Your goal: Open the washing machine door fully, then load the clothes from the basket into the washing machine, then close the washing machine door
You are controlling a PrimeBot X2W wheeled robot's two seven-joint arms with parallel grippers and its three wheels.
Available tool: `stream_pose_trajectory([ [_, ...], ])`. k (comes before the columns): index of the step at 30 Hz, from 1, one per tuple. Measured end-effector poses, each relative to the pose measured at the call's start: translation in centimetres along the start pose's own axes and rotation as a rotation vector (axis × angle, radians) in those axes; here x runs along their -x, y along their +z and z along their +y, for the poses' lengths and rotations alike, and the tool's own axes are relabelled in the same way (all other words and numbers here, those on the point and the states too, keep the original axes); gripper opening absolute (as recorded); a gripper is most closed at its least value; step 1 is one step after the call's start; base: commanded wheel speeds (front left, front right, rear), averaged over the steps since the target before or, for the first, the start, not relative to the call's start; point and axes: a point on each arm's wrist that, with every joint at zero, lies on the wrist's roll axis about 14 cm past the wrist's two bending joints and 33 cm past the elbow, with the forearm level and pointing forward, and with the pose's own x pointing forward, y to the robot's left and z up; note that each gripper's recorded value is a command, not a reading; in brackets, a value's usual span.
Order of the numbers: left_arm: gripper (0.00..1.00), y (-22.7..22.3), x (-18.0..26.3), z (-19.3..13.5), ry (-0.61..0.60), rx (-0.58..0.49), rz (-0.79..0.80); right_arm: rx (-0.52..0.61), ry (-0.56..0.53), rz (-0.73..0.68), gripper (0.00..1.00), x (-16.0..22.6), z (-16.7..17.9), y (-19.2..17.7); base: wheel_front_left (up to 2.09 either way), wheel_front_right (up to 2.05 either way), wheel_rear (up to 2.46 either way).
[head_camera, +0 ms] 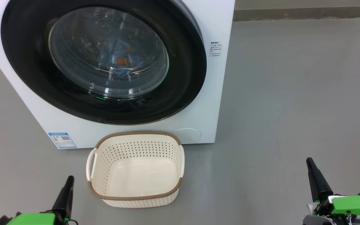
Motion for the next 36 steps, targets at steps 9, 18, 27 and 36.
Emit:
stream_pose_trajectory([
  [9, 0.00, 0.02, 0.00, 0.00, 0.000, 0.000, -0.001, 0.000, 0.000, 0.000, 0.00, 0.00, 0.00, 0.00, 0.00, 0.00, 0.00],
  [18, 0.00, 0.06, 0.00, -0.01, 0.000, 0.000, -0.002, 0.000, 0.000, 0.000, 0.00, 0.00, 0.00, 0.00, 0.00, 0.00, 0.00],
  [27, 0.00, 0.09, 0.00, -0.01, 0.000, 0.001, -0.003, 0.000, 0.000, 0.000, 0.00, 0.00, 0.00, 0.00, 0.00, 0.00, 0.00],
  [36, 0.00, 0.06, 0.00, 0.00, 0.000, 0.001, -0.003, 0.000, 0.000, 0.000, 0.00, 0.00, 0.00, 0.00, 0.00, 0.00, 0.00],
])
